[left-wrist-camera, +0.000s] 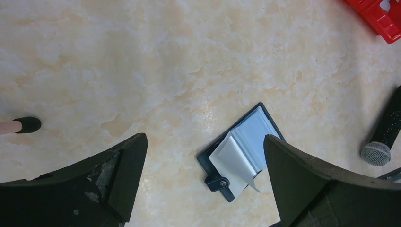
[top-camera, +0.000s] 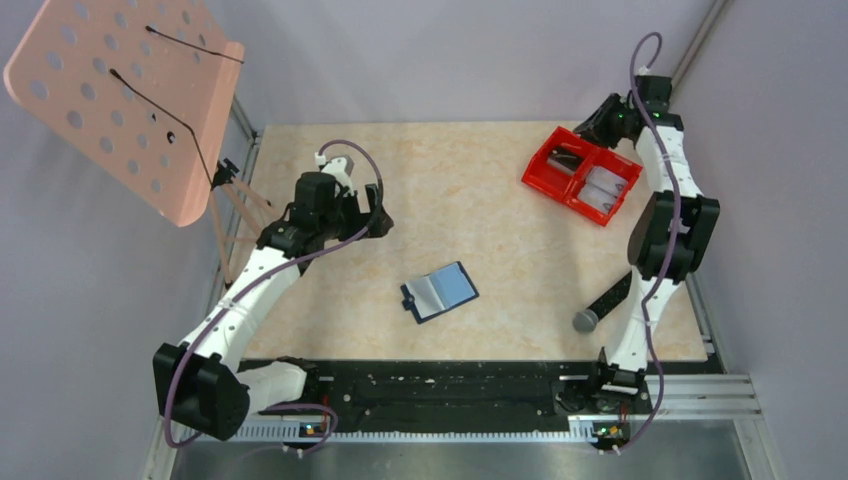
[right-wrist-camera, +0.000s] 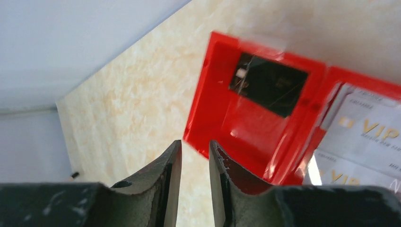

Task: Take the credit cards out of the card holder
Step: Reset both arms

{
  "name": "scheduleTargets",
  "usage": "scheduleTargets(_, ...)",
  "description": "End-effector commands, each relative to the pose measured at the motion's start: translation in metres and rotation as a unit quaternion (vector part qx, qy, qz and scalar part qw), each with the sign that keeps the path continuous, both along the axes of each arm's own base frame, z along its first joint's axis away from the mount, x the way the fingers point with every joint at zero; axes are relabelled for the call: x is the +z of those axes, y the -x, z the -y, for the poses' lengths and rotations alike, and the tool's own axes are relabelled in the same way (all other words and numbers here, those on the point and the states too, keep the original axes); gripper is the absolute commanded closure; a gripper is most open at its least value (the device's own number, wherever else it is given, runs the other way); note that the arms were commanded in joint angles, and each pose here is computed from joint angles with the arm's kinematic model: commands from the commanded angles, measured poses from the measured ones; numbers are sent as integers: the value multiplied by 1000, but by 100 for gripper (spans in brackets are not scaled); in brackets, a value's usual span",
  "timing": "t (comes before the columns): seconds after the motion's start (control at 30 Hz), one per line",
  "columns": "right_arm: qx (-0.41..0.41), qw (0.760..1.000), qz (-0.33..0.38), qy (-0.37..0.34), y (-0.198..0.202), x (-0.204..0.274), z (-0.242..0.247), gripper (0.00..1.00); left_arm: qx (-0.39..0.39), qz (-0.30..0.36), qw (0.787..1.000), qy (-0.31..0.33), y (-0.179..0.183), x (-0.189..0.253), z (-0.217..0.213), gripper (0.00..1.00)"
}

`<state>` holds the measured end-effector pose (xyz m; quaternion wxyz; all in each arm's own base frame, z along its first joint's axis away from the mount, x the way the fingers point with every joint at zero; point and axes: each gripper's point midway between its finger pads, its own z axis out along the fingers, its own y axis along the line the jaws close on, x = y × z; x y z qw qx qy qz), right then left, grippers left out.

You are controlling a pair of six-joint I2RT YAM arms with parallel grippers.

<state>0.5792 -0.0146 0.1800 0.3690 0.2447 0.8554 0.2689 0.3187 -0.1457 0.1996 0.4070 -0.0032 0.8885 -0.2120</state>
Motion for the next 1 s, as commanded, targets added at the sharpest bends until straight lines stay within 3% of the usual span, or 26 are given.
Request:
scheduleTargets(0.0, 94, 992, 43, 74, 47, 49, -68, 69, -25, 50, 998, 15, 1, 37, 5, 1)
scheduleTargets(0.13, 164, 974, 61, 144, 102, 56, -131, 47, -52, 79, 995, 27, 8, 52, 10, 1)
scheduleTargets(0.2, 215, 963, 76, 145, 135, 54, -168, 37, -66, 93, 993, 39, 13, 59, 14, 1)
scheduleTargets(0.23, 234, 959, 86, 136, 149, 57, -181, 29, -73, 100, 991, 46, 16, 63, 16, 1)
scheduleTargets(0.27, 250, 955, 96, 126, 162, 59, -193, 10, -80, 104, 990, 52, 18, 65, 19, 1)
scheduleTargets(0.3, 260, 952, 111, 121, 175, 63, -203, 2, -87, 110, 988, 58, 21, 67, 21, 1)
scheduleTargets(0.43, 280, 940, 160, 113, 224, 71, -225, 1, -110, 132, 982, 84, 30, 74, 28, 1)
scheduleTargets(0.57, 243, 948, 190, 80, 259, 73, -214, 1, -133, 148, 974, 107, 40, 83, 35, 1)
scheduleTargets(0.97, 144, 952, 250, 100, 304, 90, -162, 1, -144, 179, 965, 127, 52, 84, 37, 1)
